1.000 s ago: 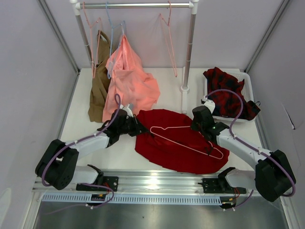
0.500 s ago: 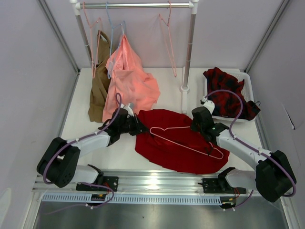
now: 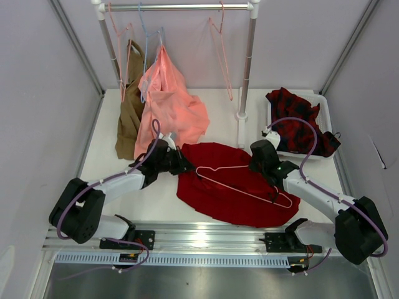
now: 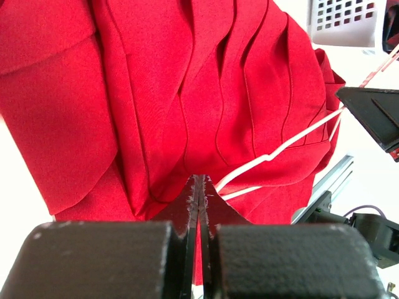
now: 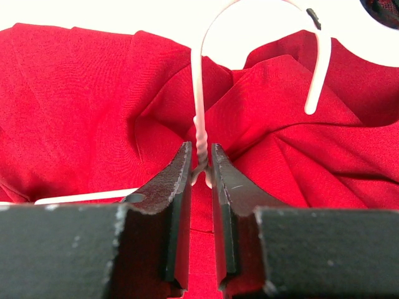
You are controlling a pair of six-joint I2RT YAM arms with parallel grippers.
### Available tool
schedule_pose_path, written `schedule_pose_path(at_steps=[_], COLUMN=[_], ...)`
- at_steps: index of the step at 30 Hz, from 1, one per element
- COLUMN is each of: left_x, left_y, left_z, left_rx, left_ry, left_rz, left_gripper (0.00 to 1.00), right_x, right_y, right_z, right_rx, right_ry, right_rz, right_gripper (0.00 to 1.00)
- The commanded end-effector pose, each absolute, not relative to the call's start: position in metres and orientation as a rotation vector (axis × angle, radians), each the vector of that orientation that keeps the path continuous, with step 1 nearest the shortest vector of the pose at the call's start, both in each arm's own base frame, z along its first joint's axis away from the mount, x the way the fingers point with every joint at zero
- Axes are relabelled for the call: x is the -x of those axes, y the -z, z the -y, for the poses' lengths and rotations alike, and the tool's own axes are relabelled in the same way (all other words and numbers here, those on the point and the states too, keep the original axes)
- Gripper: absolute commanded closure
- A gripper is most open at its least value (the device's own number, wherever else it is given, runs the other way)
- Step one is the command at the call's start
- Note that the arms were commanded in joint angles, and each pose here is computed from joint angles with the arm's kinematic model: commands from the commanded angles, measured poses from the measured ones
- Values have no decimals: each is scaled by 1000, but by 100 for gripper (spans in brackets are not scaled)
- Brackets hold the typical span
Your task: Place the skirt on the hanger
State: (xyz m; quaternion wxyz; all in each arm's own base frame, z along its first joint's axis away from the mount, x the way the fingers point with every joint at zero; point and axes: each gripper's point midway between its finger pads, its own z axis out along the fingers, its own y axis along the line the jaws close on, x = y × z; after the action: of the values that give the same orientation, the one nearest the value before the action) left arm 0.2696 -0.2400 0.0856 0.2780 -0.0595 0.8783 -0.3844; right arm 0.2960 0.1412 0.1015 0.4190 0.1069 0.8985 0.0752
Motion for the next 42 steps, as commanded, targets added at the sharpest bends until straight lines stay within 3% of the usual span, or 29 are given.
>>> schedule_pose_path(at_steps=[1, 42], left_x=[-293, -258], left_y=[-109, -114], left_z=[239, 316], left_rx=[121, -299], left_ry=[996, 1055], left_rz=[-2270, -2322], left_gripper=[100, 100], right_x=[-296, -313], right_y=[-101, -139], right_z=[-135, -193], right_rx=[-241, -192], right_ry=[-128, -333], right_rz=[-2238, -2152], right_gripper=[100, 100])
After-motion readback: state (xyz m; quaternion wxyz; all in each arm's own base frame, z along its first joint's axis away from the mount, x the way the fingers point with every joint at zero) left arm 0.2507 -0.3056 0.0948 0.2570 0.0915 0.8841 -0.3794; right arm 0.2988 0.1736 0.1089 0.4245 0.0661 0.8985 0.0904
